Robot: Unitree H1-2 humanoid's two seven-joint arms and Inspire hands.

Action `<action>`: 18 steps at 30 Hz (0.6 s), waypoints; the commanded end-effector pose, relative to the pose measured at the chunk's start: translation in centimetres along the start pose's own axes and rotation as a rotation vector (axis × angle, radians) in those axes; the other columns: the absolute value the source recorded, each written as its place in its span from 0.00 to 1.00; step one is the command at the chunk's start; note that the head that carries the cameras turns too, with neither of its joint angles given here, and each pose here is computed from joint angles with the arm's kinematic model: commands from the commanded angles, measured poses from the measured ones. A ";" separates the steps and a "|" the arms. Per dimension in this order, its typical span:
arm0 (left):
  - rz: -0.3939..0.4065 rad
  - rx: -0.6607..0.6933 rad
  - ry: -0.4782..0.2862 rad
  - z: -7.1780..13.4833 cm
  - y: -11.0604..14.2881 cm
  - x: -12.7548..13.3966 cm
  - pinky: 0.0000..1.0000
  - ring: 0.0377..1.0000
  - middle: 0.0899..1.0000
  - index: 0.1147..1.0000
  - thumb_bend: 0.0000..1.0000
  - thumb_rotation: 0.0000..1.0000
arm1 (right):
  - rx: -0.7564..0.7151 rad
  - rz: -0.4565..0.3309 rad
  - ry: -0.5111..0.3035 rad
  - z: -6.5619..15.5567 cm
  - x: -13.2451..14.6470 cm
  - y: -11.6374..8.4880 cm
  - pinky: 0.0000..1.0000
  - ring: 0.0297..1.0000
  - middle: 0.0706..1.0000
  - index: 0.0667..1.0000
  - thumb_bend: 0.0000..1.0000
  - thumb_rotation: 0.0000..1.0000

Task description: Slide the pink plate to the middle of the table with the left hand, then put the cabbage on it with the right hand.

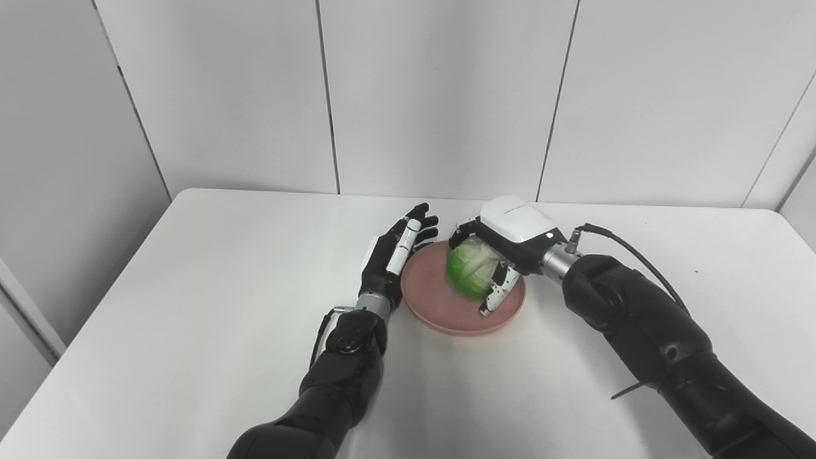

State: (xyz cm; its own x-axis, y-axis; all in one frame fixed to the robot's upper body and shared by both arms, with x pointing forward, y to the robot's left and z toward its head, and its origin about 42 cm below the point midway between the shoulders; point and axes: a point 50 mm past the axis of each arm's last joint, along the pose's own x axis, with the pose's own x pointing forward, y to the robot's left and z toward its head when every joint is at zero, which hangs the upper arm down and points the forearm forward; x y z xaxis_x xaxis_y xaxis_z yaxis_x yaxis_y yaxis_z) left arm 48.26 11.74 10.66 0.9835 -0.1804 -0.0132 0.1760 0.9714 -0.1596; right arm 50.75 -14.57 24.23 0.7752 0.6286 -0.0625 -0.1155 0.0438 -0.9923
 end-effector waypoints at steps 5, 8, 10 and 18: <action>0.041 -0.031 0.244 -6.4 0.4 -3.9 0.79 0.81 0.80 0.80 0.73 0.80 | 0.007 -0.026 0.030 -0.2 0.2 -3.3 0.84 0.83 0.83 0.76 1.00 0.62; 0.044 -0.039 0.242 -6.4 0.5 -3.9 0.78 0.80 0.80 0.80 0.72 0.80 | 0.002 -0.008 0.035 -0.3 0.0 -3.7 0.94 0.88 0.88 0.80 1.00 0.76; 0.049 -0.038 0.242 -6.4 0.6 -3.9 0.79 0.81 0.79 0.80 0.72 0.80 | 0.013 -0.018 0.037 -0.6 -0.2 -4.0 0.96 0.89 0.90 0.83 1.00 0.88; 0.084 0.013 0.141 -5.5 1.2 -3.8 0.80 0.81 0.79 0.80 0.73 0.78 | 0.222 -0.236 0.038 -1.9 -1.7 -5.0 0.77 0.82 0.84 0.82 0.94 1.00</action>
State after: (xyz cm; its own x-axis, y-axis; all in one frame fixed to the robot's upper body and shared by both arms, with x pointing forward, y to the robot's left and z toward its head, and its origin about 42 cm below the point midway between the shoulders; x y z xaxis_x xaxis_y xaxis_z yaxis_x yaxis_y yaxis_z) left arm 48.16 11.78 10.62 0.9864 -0.1643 -0.0001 0.1627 0.9768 -0.1393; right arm 50.84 -17.15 25.84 0.8240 0.5665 0.0036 -0.1582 0.2362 -0.9587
